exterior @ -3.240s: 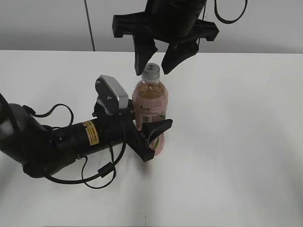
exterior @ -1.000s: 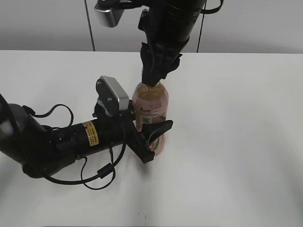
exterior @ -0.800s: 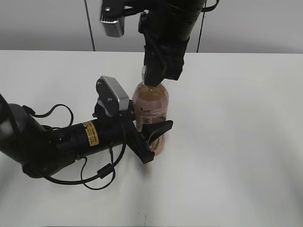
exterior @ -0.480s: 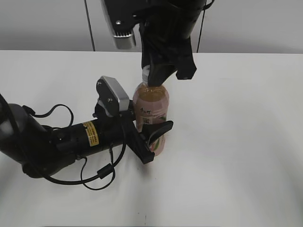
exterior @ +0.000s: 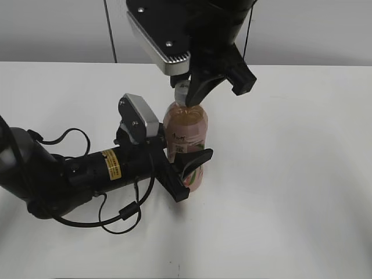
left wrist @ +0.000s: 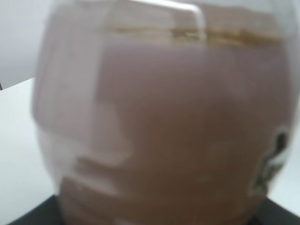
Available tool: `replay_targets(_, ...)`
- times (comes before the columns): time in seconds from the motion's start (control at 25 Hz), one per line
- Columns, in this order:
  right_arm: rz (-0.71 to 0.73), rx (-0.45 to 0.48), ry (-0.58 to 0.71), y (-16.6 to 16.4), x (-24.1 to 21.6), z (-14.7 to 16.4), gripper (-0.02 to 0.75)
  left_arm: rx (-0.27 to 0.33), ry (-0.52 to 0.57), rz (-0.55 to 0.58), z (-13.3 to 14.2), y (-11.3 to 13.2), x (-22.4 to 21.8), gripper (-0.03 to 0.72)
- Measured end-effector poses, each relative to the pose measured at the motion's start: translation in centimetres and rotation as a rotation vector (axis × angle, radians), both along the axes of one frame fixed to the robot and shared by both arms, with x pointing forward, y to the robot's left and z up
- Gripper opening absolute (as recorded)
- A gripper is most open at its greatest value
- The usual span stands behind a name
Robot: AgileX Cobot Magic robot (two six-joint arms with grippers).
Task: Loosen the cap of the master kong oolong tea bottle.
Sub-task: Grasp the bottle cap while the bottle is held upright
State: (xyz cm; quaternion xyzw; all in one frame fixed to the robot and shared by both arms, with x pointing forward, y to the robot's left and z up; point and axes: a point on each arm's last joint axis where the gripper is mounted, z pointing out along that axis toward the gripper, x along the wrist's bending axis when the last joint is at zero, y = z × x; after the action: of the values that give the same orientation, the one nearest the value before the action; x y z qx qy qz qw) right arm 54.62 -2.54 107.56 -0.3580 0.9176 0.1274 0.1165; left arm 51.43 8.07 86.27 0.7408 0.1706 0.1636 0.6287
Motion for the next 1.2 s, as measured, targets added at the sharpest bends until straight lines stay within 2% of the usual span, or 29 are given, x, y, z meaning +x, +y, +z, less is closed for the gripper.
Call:
replay_targets(0.2,0.168,-0.007,-0.045,0.0,0.0,0.0,0.280,0.001,0.001,-0.001,0.0,0.0,-0.1,0.382)
replay_targets(0.52,0.538,-0.037,-0.164,0.1,-0.1,0.1,0.281,-0.001,-0.001,-0.002,0.0,0.0,-0.1,0.382)
replay_targets(0.6,0.567,-0.039,-0.174,0.1,-0.1,0.1,0.281,-0.001,-0.001,-0.002,0.0,0.0,-0.1,0.382)
replay_targets(0.84,0.399,-0.023,-0.118,0.1,-0.1,0.2,0.294,-0.001,0.001,-0.002,0.0,0.0,-0.1,0.382)
replay_targets(1.08,0.156,0.081,0.006,1.0,-0.8,0.5,0.512,-0.002,0.015,0.015,0.0,0.0,0.1,0.382)
replay_targets(1.2,0.054,0.109,0.031,0.7,-1.2,1.5,0.561,-0.003,0.016,0.016,0.0,0.0,0.1,0.382)
